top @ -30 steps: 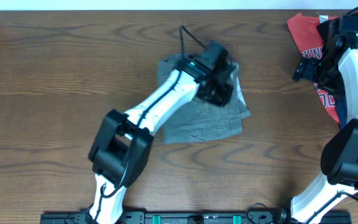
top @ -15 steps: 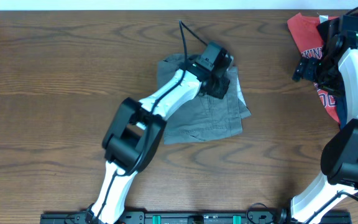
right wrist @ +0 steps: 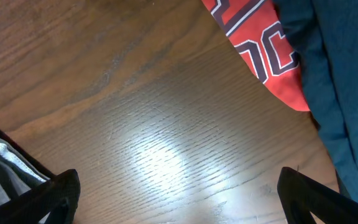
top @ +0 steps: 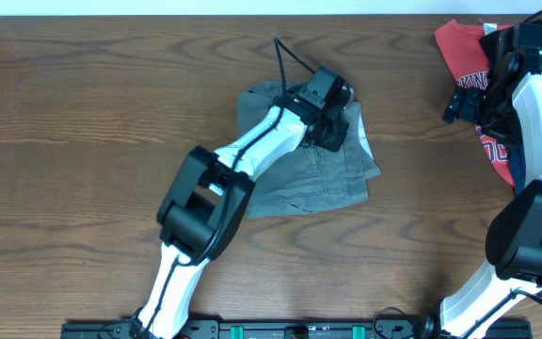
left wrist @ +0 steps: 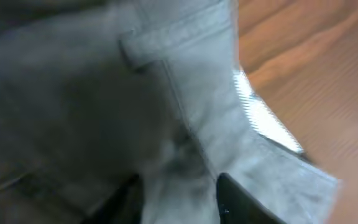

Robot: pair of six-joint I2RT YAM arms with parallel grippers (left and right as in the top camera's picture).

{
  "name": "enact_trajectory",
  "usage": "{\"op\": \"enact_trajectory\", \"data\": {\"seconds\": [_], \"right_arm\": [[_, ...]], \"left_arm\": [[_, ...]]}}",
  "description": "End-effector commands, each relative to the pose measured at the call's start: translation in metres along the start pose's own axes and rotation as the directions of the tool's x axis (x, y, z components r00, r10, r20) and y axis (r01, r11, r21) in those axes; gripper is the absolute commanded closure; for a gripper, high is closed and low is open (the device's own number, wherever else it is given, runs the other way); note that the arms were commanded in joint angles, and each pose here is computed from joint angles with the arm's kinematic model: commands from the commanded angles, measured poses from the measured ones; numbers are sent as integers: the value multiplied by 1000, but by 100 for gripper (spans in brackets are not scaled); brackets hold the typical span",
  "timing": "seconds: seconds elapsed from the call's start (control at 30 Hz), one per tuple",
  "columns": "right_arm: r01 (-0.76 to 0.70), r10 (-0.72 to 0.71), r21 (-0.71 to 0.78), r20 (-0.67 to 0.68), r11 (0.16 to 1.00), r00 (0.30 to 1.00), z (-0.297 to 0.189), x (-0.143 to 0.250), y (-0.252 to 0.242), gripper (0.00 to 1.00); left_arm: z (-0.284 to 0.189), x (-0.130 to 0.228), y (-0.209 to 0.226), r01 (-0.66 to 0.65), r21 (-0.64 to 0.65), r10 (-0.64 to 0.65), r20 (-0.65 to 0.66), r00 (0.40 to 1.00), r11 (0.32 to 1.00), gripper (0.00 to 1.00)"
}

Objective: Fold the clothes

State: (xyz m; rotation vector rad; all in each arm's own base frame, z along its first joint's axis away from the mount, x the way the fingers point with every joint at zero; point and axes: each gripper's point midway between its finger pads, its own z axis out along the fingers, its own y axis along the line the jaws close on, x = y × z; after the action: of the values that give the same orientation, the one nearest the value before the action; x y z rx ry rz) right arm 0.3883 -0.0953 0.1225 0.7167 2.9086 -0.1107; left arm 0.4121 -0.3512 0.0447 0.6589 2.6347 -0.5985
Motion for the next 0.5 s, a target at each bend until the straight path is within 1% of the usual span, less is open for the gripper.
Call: {"op": "enact_trajectory", "data": {"seconds": [0.0, 0.07, 0.13, 0.2, 0.27, 0.3, 0.33, 0.47], "right_arm": [[-15, 15, -2, 5, 1000, 1000, -1, -2, 0, 1], [-15, 15, -2, 5, 1000, 1000, -1, -2, 0, 1], [-15, 15, -2, 5, 1000, 1000, -1, -2, 0, 1], [-15, 15, -2, 4, 1000, 1000, -1, -2, 0, 1], [-14, 14, -2, 5, 1000, 1000, -1, -2, 0, 1], [-14, 14, -2, 5, 1000, 1000, -1, -2, 0, 1], [-14, 14, -2, 5, 1000, 1000, -1, -2, 0, 1], [-14, 14, -2, 5, 1000, 1000, -1, -2, 0, 1]], "left_arm": [[-71, -39, -21, -33, 10, 31, 145, 989, 999, 44], [-101, -45, -24, -44, -1, 43, 176, 983, 999, 28], [-129, -45, -13, -20, -72, 33, 194, 980, 997, 23], [-154, -41, 10, 19, -165, 14, 193, 981, 986, 18], [-172, -32, 34, 50, -242, -7, 176, 984, 969, 3], [-181, -24, 52, 78, -279, -35, 153, 988, 957, 0], [-185, -17, 64, 99, -297, -62, 130, 990, 950, 2], [-196, 21, 125, 222, -360, -225, 35, 974, 906, 2]]}}
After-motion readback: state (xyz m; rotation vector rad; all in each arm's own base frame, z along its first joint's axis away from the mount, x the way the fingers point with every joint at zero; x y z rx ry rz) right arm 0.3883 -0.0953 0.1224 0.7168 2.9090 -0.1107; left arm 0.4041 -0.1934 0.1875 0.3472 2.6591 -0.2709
